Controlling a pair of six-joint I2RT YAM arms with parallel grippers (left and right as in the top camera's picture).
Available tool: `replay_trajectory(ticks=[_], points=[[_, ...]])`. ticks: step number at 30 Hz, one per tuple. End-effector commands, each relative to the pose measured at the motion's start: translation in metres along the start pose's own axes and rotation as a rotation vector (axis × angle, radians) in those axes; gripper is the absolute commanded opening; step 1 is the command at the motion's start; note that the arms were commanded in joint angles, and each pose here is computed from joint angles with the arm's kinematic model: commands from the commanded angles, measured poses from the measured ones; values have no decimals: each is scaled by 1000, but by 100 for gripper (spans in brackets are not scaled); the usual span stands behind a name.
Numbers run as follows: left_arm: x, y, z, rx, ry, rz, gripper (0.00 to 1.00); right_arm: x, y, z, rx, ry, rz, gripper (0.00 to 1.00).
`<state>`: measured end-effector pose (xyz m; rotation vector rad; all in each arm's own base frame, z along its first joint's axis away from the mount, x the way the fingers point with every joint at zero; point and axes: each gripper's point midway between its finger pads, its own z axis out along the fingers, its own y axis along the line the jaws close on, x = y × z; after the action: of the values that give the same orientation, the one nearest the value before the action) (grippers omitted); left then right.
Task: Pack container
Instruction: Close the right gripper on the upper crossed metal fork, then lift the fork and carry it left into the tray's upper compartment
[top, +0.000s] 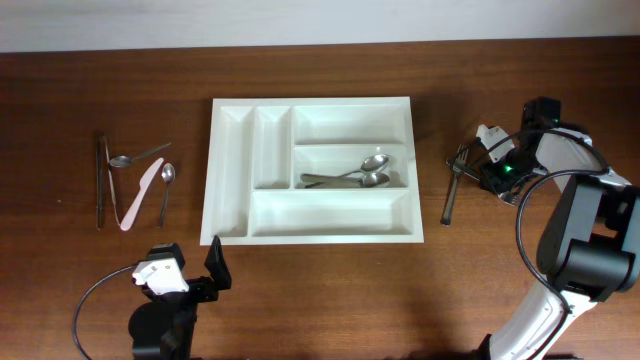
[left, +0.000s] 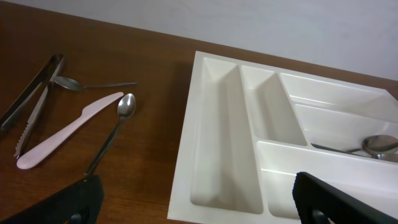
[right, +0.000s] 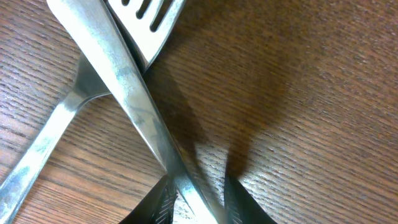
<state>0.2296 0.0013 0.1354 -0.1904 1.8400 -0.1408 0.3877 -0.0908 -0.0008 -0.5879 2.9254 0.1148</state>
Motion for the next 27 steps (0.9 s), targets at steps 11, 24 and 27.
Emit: replay_trajectory(ticks=[11, 24, 27], points=[[1, 1, 0, -2, -2, 15, 99, 8, 10, 11, -38, 19, 12, 4], [1, 1, 0, -3, -2, 15, 99, -18, -7, 2, 16, -72, 78, 4], [1, 1, 0, -2, -2, 15, 99, -27, -12, -6, 26, -94, 93, 4]])
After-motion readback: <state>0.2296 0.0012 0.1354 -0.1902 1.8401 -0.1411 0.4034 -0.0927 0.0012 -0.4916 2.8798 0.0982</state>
